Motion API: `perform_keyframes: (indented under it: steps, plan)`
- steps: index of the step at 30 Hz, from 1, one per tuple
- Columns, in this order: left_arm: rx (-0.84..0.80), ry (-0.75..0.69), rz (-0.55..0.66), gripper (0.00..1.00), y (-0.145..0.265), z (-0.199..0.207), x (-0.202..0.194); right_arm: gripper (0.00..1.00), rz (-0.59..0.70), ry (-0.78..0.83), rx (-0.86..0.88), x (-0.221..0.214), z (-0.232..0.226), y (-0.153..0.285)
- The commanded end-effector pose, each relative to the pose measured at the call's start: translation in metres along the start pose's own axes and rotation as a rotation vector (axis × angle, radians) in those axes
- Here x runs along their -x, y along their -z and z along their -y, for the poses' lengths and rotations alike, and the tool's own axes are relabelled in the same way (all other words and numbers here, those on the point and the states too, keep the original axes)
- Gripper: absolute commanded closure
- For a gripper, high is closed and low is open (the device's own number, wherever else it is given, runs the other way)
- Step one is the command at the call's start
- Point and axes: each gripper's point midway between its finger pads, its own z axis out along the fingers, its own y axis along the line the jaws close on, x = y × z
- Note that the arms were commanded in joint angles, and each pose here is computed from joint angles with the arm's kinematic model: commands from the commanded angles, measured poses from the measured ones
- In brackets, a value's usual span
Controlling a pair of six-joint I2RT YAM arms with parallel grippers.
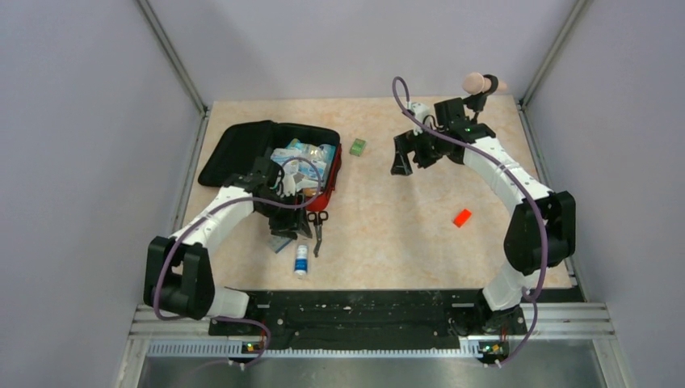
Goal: Organize the medicine kit
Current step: Pick up the medical item at the center of the board.
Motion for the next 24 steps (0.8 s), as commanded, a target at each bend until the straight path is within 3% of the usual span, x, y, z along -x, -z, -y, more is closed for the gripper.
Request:
perform_keyframes:
  steps: [1, 14, 24]
  plan:
    - [0.036, 0.032, -0.003, 0.43, -0.018, -0.006, 0.004, 0.07, 0.073, 0.027, 0.032, 0.029, -0.01, 0.005]
    - [0.282, 0.057, -0.098, 0.4, -0.041, -0.038, -0.013, 0.07, 0.066, 0.025, 0.04, 0.02, -0.015, 0.009]
    - [0.249, -0.027, -0.18, 0.69, -0.046, -0.031, -0.012, 0.07, 0.07, 0.036, 0.04, 0.023, -0.013, 0.008]
